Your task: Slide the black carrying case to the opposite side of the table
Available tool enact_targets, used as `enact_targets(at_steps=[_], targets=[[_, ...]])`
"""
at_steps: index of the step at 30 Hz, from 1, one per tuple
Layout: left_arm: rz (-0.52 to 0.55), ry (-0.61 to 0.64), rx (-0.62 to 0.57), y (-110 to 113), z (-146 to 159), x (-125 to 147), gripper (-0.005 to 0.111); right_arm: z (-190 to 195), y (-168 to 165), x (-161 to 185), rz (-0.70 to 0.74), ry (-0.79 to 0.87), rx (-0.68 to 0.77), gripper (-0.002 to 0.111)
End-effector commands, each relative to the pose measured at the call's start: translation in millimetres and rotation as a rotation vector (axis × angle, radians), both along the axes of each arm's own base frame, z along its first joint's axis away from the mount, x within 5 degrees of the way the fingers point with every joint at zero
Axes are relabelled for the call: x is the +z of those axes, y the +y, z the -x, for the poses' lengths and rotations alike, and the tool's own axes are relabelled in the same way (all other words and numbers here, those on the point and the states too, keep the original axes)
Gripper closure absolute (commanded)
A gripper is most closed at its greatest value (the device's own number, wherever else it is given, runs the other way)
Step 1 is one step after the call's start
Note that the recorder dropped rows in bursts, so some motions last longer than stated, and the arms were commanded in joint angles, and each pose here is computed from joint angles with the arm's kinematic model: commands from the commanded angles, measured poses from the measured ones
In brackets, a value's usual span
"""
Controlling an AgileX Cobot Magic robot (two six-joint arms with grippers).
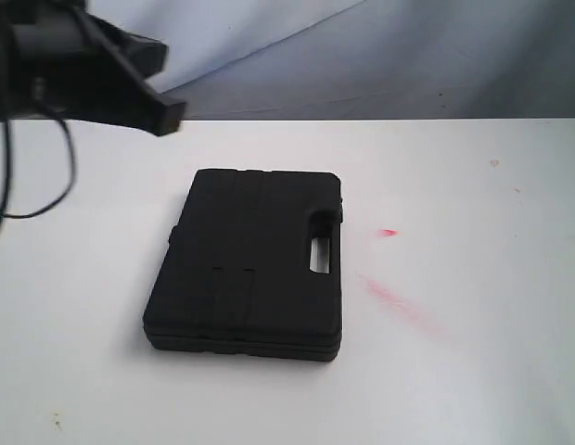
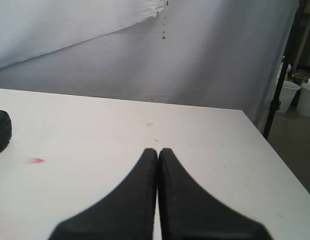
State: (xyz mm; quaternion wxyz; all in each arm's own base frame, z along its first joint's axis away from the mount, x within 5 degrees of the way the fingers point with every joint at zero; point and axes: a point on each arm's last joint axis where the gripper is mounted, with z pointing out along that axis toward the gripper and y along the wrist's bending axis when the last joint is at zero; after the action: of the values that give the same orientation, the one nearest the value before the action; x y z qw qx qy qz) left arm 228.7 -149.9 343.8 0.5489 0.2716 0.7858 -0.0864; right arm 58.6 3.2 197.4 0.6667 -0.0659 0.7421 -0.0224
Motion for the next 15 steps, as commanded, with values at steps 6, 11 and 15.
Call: enact_targets(at_steps=[6,11,15], targets=[[-0.009,-0.107,0.445,109.7,50.9,20.8,0.107,0.4,-0.6,-0.9,0.018,-0.004,-0.007,0.108],[0.057,-0.2,0.546,137.4,88.2,18.2,0.107,0.4,-0.6,-0.9,0.018,-0.004,-0.007,0.108],[0.119,-0.199,0.554,145.5,113.8,3.3,0.107,0.4,-0.6,-0.9,0.018,-0.004,-0.007,0.108]])
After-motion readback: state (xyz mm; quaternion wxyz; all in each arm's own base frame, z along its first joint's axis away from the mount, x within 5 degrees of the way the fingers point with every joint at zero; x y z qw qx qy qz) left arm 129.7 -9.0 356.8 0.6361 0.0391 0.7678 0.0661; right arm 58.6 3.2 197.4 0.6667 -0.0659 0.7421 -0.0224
